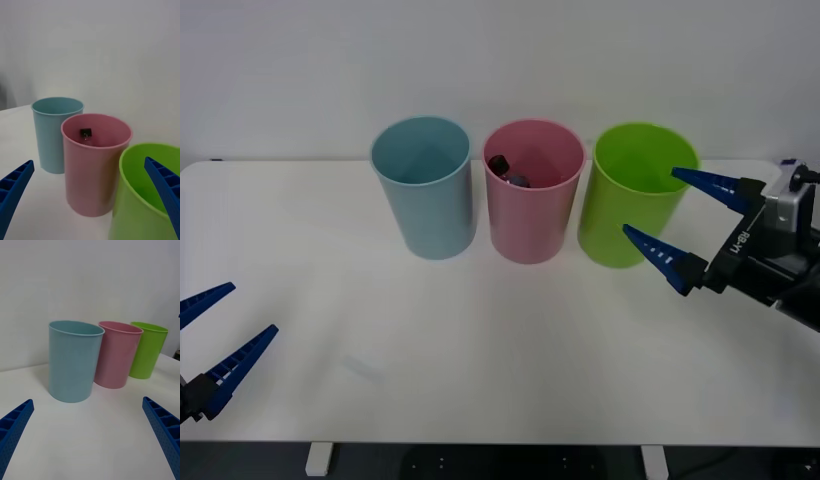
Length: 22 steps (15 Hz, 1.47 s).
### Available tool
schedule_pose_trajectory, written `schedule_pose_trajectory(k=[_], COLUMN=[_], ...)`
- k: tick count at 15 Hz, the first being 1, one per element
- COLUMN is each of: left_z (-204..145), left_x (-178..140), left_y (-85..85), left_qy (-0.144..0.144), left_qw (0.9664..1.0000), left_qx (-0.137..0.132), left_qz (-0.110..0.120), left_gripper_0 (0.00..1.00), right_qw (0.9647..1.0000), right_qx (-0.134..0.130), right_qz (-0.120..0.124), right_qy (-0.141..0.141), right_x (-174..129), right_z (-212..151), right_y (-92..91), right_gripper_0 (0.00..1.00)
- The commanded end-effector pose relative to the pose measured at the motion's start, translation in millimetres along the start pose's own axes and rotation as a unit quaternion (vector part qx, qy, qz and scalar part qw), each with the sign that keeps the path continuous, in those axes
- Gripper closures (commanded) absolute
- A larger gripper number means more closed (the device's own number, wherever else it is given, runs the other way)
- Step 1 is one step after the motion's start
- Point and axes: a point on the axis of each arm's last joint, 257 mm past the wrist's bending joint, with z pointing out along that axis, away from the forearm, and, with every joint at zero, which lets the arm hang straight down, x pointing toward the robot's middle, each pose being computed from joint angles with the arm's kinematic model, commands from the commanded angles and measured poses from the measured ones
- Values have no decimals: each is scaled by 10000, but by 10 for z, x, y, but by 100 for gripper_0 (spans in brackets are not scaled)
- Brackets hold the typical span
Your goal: Grasp the object on the table and drop it into the matching bin: aluminum can to the light blue bin, PET bottle to the pink bin.
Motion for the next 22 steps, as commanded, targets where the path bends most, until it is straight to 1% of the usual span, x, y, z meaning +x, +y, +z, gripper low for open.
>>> schedule_pose_trajectory(k=[1,5,7,9,13,16,19,22], left_z=[0,0,0,0,0,0,0,0], left_x=[0,0,0,0,0,0,0,0], left_y=[0,0,0,0,0,0,0,0], left_qy=[0,0,0,0,0,0,0,0], left_qw=[10000,10000,10000,10000,10000,10000,10000,10000], left_qx=[0,0,0,0,0,0,0,0], left_qz=[0,0,0,0,0,0,0,0], left_gripper_0=[0,0,0,0,0,0,0,0], right_qw=[9993,9991,9987,9983,9976,9975,9971,9967], right_qx=[45,-161,-262,-292,-208,-23,79,80], right_qz=[-301,-191,-98,-41,196,299,370,402], right_qy=[209,354,418,494,628,641,662,694], right_x=[185,316,378,445,598,638,671,696], right_z=[-221,-524,-693,-829,-1053,-1194,-1278,-1303], right_y=[15,155,245,303,407,391,395,416], right_gripper_0=[0,0,0,0,0,0,0,0])
